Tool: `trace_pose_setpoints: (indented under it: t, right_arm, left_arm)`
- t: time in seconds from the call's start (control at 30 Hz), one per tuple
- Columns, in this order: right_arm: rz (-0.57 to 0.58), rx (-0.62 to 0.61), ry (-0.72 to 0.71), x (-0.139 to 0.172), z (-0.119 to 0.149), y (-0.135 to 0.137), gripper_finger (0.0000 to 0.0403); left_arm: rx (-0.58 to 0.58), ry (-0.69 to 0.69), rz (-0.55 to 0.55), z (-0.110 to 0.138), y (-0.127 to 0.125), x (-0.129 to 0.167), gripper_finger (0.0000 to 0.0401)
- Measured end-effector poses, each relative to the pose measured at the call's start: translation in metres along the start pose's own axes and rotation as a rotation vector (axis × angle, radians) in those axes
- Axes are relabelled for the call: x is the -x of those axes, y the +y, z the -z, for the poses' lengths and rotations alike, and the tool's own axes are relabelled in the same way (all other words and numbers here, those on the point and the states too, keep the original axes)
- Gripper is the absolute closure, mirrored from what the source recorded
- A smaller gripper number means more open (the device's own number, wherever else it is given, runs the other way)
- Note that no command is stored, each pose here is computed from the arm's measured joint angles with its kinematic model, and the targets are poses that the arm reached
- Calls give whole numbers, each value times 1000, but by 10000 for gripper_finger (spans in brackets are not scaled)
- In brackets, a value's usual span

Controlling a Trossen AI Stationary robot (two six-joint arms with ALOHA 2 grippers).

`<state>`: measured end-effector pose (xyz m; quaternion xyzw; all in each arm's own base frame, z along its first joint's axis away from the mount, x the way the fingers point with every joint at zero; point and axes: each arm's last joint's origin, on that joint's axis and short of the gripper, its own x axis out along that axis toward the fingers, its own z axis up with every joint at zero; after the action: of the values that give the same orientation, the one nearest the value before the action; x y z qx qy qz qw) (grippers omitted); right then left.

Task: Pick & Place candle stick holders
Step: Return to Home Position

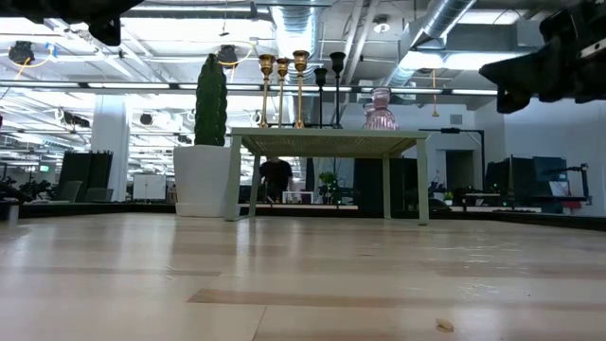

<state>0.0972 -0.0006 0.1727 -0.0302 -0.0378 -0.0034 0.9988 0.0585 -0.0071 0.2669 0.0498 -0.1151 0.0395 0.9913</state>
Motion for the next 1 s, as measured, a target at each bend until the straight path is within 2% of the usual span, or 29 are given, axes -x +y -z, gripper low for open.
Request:
trace_pose_setpoints:
  t: [0.13,0.43,0.67,0.83,1.0]
  right_arm:
    - [-2,-6,49,0,5,0,403]
    - [0,-16,58,0,6,0,403]
    - [0,-5,59,0,6,0,403]
    - [0,2,63,0,6,0,403]
    - [0,2,63,0,6,0,403]
  left_arm:
    - [-5,14,3,5,-1,-1,393]
    - [14,123,33,44,-11,-8,393]
    - [57,177,250,75,-24,-9,393]
    - [53,213,278,91,-27,-9,393]
    - [52,216,278,94,-28,-9,393]
